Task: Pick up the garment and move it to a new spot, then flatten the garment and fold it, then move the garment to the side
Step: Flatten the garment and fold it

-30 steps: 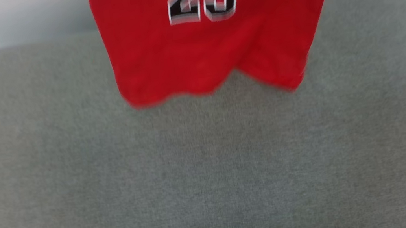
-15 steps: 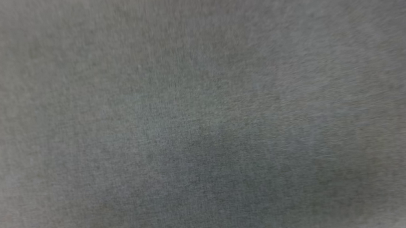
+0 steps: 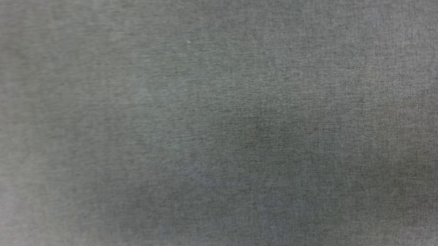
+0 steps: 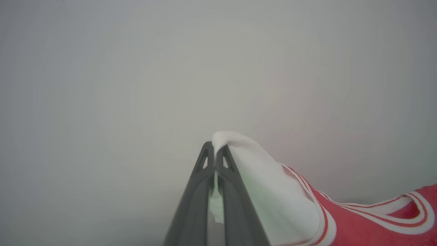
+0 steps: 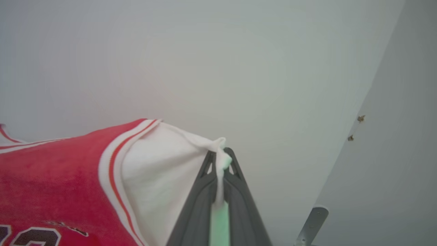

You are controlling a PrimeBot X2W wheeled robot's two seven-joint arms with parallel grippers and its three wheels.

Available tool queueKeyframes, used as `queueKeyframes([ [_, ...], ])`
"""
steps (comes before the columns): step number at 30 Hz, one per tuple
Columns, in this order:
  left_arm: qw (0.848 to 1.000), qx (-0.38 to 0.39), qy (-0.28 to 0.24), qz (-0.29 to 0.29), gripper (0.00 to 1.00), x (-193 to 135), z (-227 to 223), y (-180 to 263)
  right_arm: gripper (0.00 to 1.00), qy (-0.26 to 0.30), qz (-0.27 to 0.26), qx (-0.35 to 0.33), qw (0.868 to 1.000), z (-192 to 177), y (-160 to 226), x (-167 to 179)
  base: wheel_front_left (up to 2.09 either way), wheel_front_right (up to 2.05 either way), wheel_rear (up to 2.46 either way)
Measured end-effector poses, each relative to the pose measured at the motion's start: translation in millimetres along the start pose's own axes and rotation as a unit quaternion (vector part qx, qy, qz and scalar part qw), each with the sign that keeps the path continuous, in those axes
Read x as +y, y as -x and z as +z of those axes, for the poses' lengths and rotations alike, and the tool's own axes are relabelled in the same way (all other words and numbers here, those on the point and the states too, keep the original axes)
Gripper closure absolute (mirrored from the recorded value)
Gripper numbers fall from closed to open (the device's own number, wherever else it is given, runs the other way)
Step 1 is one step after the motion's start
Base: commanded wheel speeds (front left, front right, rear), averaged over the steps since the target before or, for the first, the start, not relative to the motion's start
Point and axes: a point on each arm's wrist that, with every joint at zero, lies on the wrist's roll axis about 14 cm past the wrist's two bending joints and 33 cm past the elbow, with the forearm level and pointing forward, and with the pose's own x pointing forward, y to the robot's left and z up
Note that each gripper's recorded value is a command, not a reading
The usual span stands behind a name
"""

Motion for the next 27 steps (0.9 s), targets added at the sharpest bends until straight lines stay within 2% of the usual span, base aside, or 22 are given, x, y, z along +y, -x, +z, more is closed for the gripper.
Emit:
queueKeyframes([
  [2,1.0,0.013,-0.009,0.003,1.0,4.2,-5.6,10.1,1.0,-0.003,-0.001,0.006,1.0,-2.9,4.3,2.9,0.0,0.0,0.0],
  [4,1.0,0.005,-0.002,0.004,1.0,3.6,8.3,15.2,1.0,-0.011,0.0,-0.003,1.0,8.9,5.1,8.3,0.0,0.0,0.0],
  [10,1.0,-0.013,-0.001,0.007,1.0,3.0,51.4,34.2,1.0,-0.012,0.011,-0.038,0.999,65.8,11.3,25.9,0.0,0.0,0.0],
  [15,0.999,-0.048,0.003,-0.004,1.0,-7.4,105.1,48.3,1.0,-0.003,0.014,-0.079,0.997,129.3,24.2,31.2,0.0,0.0,0.0],
  [20,1.0,0.008,-0.009,-0.029,1.0,-25.7,111.6,62.9,1.0,0.017,0.039,-0.103,0.994,172.0,38.3,52.3,0.0,0.0,0.0],
  [23,0.997,0.057,-0.016,-0.057,1.0,-40.2,94.2,77.5,1.0,0.02,0.058,-0.091,0.994,165.7,50.1,66.1,0.0,0.0,0.0],
  [27,0.993,0.085,-0.015,-0.082,1.0,-43.4,86.2,100.6,1.0,0.021,0.083,-0.082,0.993,156.8,68.3,78.6,0.0,0.0,0.0],
])
